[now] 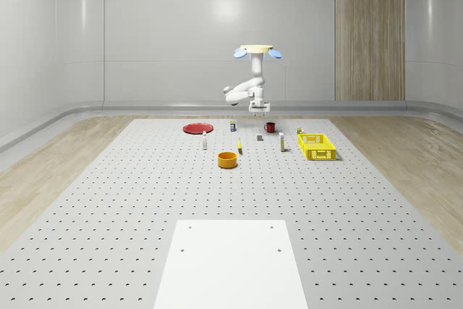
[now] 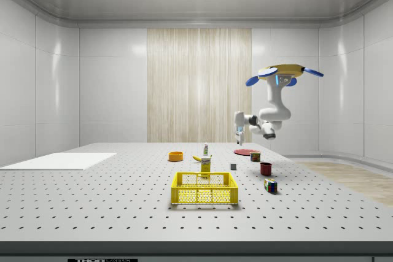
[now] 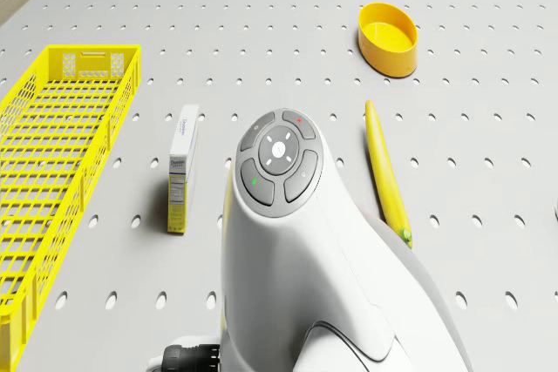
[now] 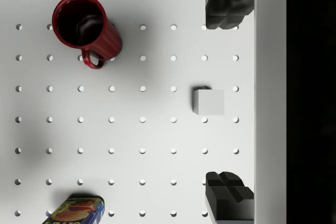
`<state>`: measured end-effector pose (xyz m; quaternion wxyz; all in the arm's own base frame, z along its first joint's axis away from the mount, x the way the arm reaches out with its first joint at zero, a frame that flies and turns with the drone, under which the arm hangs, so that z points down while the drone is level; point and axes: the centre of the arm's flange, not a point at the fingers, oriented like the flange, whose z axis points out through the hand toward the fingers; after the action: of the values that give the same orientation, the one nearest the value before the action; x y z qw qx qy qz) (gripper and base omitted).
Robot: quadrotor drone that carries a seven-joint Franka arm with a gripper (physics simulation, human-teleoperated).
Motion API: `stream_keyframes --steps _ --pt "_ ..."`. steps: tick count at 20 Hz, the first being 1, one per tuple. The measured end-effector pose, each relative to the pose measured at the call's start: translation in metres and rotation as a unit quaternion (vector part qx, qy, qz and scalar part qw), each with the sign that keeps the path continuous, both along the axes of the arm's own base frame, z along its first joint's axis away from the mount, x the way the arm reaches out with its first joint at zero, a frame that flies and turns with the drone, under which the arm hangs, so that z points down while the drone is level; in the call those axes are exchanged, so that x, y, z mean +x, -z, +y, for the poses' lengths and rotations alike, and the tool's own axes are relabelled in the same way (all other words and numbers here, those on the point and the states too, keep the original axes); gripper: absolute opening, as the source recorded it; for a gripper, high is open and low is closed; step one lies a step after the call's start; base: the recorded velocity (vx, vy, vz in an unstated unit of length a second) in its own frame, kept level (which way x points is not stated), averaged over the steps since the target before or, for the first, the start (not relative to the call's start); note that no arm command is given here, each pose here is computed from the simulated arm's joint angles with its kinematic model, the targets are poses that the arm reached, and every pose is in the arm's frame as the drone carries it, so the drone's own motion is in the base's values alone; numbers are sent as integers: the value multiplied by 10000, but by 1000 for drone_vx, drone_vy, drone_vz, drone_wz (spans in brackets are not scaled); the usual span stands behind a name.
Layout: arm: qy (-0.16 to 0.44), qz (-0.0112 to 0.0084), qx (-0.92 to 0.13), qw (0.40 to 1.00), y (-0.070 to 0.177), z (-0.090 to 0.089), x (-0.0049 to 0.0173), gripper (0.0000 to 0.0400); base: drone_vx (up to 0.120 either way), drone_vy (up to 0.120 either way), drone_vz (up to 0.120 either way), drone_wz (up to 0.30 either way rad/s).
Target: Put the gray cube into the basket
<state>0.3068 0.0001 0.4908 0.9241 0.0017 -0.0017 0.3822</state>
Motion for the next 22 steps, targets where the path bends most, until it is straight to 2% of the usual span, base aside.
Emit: stream_keyframes --steps 9,20,22 --pt "0 1 -12 10000 0 -2 0 400 111 0 -120 0" --pt "-1 1 -14 10000 1 -2 0 400 0 0 -120 0" --pt "-2 1 -14 10000 -12 -2 0 400 0 0 0 0"
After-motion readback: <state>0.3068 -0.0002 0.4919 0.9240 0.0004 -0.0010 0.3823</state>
